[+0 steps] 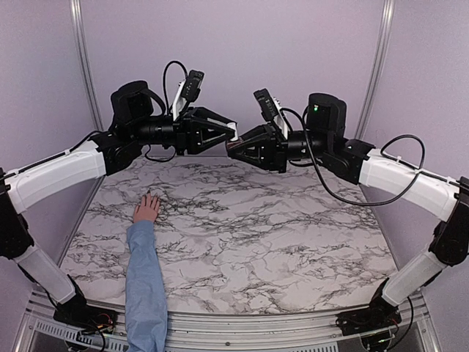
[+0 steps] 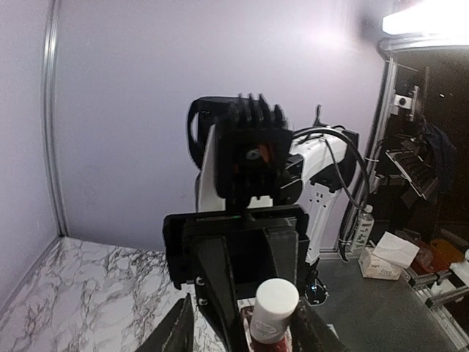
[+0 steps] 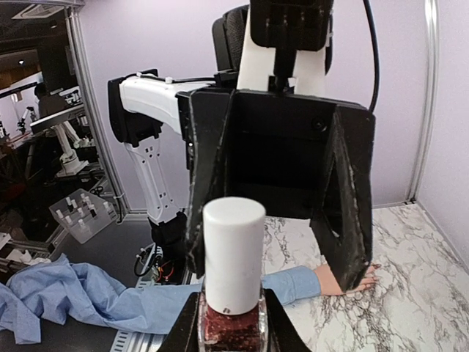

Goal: Paint the nails
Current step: Screw the nail polish bottle.

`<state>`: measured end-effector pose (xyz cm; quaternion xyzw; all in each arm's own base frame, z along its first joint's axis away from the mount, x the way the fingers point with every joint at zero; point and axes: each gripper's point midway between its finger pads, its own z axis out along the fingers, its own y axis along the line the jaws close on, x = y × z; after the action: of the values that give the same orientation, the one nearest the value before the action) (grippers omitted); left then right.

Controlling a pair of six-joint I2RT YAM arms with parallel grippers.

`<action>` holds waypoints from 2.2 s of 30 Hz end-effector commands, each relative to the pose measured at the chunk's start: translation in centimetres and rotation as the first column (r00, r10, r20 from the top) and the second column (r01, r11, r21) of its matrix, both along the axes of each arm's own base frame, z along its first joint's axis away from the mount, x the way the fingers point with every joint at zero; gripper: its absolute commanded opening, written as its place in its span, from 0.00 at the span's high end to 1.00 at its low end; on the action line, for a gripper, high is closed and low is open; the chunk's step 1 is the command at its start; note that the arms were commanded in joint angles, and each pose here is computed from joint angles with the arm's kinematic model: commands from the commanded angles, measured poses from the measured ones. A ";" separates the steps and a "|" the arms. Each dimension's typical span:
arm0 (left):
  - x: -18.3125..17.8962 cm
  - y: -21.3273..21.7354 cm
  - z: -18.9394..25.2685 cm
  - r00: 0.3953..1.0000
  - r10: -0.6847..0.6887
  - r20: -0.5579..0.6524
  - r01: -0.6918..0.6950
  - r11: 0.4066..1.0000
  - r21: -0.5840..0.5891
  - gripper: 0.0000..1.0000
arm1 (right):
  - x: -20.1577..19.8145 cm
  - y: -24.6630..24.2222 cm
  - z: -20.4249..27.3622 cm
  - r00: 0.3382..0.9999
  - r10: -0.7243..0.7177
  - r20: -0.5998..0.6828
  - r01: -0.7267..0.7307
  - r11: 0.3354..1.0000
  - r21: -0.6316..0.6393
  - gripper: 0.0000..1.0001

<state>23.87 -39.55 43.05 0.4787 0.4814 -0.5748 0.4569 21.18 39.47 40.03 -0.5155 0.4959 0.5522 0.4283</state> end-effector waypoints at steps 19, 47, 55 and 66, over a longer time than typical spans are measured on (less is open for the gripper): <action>8.9 2.2 -0.3 0.723 0.668 -0.176 -0.674 0.738 0.035 0.42 | 11.4 -3.4 -2.4 0.620 -0.752 0.226 0.783 0.610 -0.119 1.00; 10.7 -2.3 -3.4 0.664 0.706 -0.248 -0.697 0.704 0.136 0.73 | 12.1 -2.5 -2.4 0.543 -0.792 0.280 0.839 0.529 -0.129 1.00; 9.9 -2.3 -3.2 0.704 0.665 -0.249 -0.656 0.744 0.131 0.97 | 11.2 -2.1 -0.8 0.584 -0.768 0.261 0.807 0.583 -0.091 1.00; 4.3 -2.6 -2.2 0.929 0.347 -0.130 -0.340 0.938 0.069 1.00 | 6.0 0.1 3.1 0.837 -0.510 0.200 0.519 0.855 0.010 1.00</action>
<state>32.61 -41.11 39.90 0.2589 0.6616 -0.4577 0.5346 31.78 38.07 35.91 -0.3718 0.6905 0.2368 0.5735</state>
